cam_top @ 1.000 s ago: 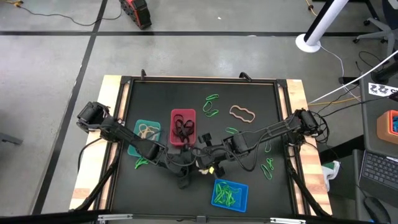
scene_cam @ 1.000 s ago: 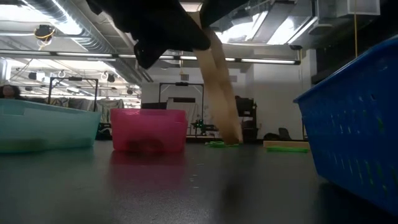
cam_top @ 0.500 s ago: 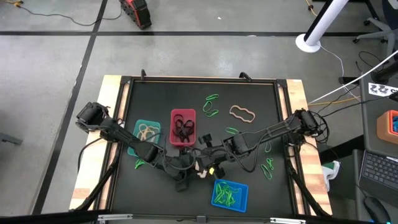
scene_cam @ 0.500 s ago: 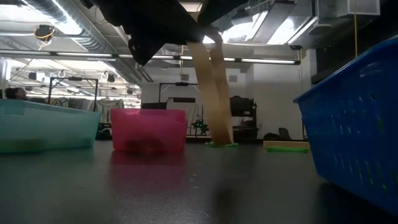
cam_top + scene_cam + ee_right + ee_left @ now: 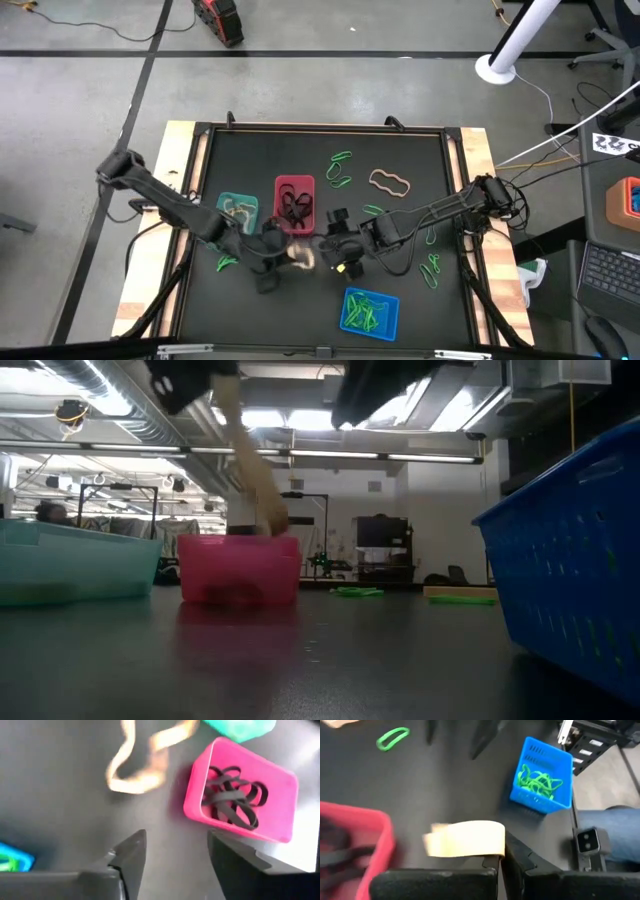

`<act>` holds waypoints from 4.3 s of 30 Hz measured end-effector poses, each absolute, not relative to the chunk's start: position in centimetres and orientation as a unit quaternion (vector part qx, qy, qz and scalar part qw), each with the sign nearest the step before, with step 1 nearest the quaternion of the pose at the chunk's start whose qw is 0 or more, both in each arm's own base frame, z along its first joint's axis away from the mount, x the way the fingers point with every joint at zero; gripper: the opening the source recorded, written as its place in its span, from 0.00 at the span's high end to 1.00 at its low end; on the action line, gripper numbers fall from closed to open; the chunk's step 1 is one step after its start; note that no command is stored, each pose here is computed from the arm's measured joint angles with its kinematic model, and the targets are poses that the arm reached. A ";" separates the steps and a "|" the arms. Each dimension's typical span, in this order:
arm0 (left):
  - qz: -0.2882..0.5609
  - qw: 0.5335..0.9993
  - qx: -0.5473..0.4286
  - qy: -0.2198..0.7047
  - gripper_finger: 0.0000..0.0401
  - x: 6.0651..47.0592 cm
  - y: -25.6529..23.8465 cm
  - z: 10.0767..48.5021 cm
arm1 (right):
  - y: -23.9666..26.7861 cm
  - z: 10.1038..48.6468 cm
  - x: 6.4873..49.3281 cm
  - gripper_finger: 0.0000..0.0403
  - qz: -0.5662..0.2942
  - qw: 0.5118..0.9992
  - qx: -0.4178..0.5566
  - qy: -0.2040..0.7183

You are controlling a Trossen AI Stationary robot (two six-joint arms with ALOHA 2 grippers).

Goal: Sort rubber bands into baskets
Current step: Put the light yellow rubber band into the light blue bin, then put the green rubber band into the blue bin

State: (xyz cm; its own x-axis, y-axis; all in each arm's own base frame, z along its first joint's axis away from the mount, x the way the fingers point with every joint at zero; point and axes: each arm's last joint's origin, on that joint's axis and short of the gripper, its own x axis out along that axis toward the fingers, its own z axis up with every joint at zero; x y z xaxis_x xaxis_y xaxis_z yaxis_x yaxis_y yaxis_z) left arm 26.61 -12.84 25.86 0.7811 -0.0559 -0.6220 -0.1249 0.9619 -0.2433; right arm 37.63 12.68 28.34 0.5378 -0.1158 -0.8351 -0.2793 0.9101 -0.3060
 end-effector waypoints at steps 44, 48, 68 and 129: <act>0.216 0.826 -0.169 0.493 0.95 15.1 -6.8 28.7 | 12.9 28.1 37.4 0.45 0.077 0.853 -0.146 0.496; 0.232 0.814 -0.161 0.507 0.86 15.3 -6.9 28.3 | 12.9 28.1 37.4 0.45 0.077 0.852 -0.146 0.496; 0.172 0.698 -0.347 0.603 0.62 14.4 -10.0 27.9 | 13.0 28.1 37.4 0.45 0.077 0.852 -0.146 0.496; 0.298 0.630 -0.066 0.714 0.82 17.6 -17.4 13.7 | 12.9 28.1 37.4 0.45 0.078 0.852 -0.146 0.497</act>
State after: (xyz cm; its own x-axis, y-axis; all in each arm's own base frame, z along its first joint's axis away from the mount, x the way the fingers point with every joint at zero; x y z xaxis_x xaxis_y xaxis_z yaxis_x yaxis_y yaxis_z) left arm 17.55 -17.37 13.68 -0.1965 0.2803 -0.9396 -0.4700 0.8141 0.3411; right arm 37.42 12.95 28.11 0.4941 -0.0112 -0.8693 -0.2783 0.9453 -0.1703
